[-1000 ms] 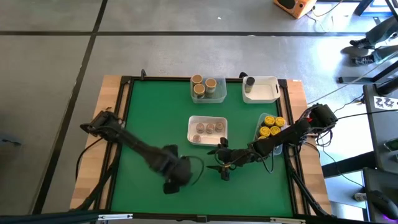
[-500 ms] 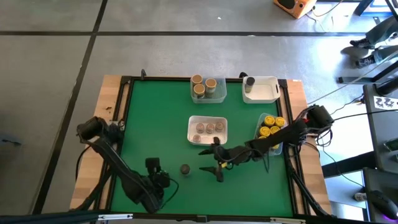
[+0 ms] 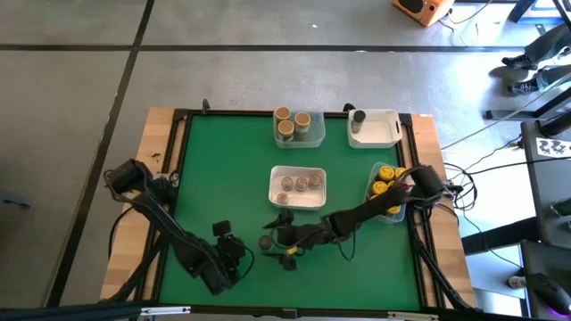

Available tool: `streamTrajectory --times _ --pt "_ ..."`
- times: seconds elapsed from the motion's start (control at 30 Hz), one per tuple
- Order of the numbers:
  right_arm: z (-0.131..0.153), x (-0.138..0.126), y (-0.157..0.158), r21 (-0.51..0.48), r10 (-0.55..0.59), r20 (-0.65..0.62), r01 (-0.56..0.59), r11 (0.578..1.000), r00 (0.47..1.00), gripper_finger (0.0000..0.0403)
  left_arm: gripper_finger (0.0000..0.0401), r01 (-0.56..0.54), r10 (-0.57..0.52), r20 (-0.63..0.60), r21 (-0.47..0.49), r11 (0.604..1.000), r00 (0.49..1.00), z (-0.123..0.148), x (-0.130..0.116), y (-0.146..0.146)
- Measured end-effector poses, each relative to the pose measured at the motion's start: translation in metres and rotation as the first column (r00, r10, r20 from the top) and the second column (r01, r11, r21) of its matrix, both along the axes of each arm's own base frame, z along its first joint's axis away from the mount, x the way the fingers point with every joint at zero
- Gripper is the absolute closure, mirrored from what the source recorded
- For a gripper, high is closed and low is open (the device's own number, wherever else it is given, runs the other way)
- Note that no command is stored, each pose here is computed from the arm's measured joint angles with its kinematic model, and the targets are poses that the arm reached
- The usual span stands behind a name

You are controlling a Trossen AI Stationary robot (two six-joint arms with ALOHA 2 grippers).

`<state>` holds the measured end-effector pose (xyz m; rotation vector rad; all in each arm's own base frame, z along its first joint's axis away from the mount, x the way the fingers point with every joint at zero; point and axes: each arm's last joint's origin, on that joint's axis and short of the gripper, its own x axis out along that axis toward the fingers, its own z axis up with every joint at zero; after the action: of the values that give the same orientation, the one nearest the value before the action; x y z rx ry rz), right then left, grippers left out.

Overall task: Sort spices by type
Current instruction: Put the black seasoning bottle into the top white bin

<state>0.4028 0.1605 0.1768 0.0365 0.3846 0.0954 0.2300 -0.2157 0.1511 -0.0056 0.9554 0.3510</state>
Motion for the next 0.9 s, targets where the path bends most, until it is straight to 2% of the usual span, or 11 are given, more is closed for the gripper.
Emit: streamTrajectory --times 0.2,0.47,0.6,0.73,0.9 --pt "-0.012 0.004 0.002 -0.006 -0.01 -0.012 0.01 1.0 1.0 0.002 0.0272 -0.012 0.015 0.072 -0.046 0.999 0.997 -0.014 0.009 0.01" --pt "-0.035 0.011 -0.003 -0.018 -0.055 -0.034 0.055 0.998 0.998 0.0032 0.0272 -0.011 0.018 0.108 -0.061 0.998 0.994 -0.016 0.018 0.016" --pt "-0.034 0.013 -0.001 -0.001 -0.046 0.02 0.046 0.999 0.999 0.0049 0.0272 0.024 -0.018 0.12 -0.048 0.999 0.993 -0.015 0.022 0.016" --pt "-0.034 0.013 -0.001 -0.046 -0.056 0.023 0.057 0.997 0.998 0.0097 0.0272 0.025 -0.02 0.116 -0.042 0.999 0.993 -0.015 0.023 0.018" --pt "-0.035 0.013 -0.004 -0.111 -0.096 0.031 0.098 0.989 0.995 0.0195 0.0272 0.056 -0.054 0.104 -0.017 0.998 0.993 -0.015 0.023 0.018"
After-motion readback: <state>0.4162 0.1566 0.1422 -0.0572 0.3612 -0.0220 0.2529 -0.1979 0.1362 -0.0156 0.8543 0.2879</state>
